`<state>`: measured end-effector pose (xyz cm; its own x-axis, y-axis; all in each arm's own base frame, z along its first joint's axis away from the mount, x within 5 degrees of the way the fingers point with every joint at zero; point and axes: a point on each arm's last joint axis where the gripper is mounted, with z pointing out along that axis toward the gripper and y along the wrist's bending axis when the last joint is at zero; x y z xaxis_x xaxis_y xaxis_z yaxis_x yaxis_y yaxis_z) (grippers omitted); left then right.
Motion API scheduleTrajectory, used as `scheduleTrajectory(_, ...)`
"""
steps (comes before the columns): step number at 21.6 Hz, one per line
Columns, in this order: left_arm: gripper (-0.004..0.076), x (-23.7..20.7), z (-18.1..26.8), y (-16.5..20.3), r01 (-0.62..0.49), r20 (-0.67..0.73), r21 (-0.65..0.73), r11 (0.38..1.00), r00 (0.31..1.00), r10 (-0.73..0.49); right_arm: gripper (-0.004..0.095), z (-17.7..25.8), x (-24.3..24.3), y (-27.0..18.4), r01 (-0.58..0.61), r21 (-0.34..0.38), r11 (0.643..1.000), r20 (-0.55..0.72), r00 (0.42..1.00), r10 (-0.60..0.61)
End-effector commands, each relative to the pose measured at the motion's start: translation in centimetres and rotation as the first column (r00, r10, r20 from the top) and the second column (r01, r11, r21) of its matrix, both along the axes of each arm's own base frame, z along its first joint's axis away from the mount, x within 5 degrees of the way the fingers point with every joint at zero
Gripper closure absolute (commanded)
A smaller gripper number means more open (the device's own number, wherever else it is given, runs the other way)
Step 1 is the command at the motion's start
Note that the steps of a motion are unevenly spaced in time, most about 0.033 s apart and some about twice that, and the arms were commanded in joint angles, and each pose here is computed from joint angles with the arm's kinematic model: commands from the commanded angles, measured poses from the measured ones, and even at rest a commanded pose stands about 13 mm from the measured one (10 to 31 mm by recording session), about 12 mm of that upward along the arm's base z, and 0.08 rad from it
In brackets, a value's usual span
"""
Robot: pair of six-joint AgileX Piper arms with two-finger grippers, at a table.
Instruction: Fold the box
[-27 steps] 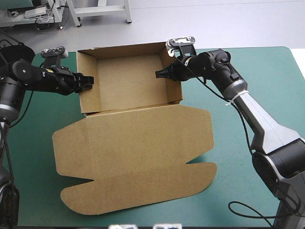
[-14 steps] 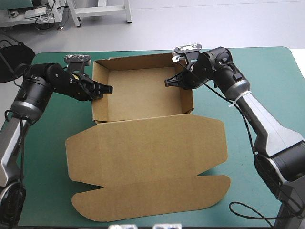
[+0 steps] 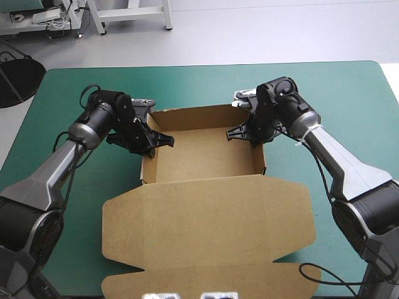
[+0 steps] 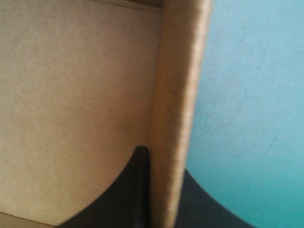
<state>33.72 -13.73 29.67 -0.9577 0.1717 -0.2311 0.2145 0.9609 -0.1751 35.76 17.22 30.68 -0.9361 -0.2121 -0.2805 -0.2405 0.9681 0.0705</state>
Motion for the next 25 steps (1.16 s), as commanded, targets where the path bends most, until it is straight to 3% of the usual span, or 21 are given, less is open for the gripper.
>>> scheduleTrajectory(1,0.0733,-0.3,1.6,-3.0,0.042,0.088,-0.121,0.992,0.996,-0.031,0.0921,0.0,-1.9,1.7,-0.055,0.152,0.987,-0.077,0.995,0.067)
scheduleTrajectory(6,0.0732,0.0,1.0,-3.6,0.052,0.093,-0.129,0.990,0.995,-0.040,0.0921,-0.7,-1.1,2.2,-0.022,0.199,0.980,-0.036,0.999,0.030)
scheduleTrajectory(15,0.0731,0.1,1.0,-3.7,0.130,0.129,-0.107,0.986,0.985,-0.116,0.0907,-0.9,-0.4,2.1,-0.070,0.161,0.985,0.035,0.997,0.065)
scheduleTrajectory(18,0.0729,0.0,1.0,-3.7,0.152,0.134,-0.101,0.983,0.981,-0.138,0.0692,-1.4,-0.3,1.9,-0.072,0.127,0.989,0.016,0.997,0.070)
scheduleTrajectory(19,0.0727,0.0,1.0,-3.7,0.160,0.136,-0.098,0.982,0.980,-0.146,0.0567,-1.5,-0.4,1.8,-0.074,0.112,0.991,0.009,0.997,0.073)
scheduleTrajectory(21,0.0687,-0.1,1.0,-3.7,0.185,0.133,-0.088,0.979,0.976,-0.172,0.0452,-1.5,-0.4,1.6,-0.077,0.095,0.993,0.010,0.997,0.076)
scheduleTrajectory(25,0.0510,-0.2,0.9,-3.6,0.209,0.122,-0.077,0.975,0.972,-0.199,0.0442,-1.5,-0.3,1.0,-0.074,0.025,0.997,0.014,0.997,0.074)
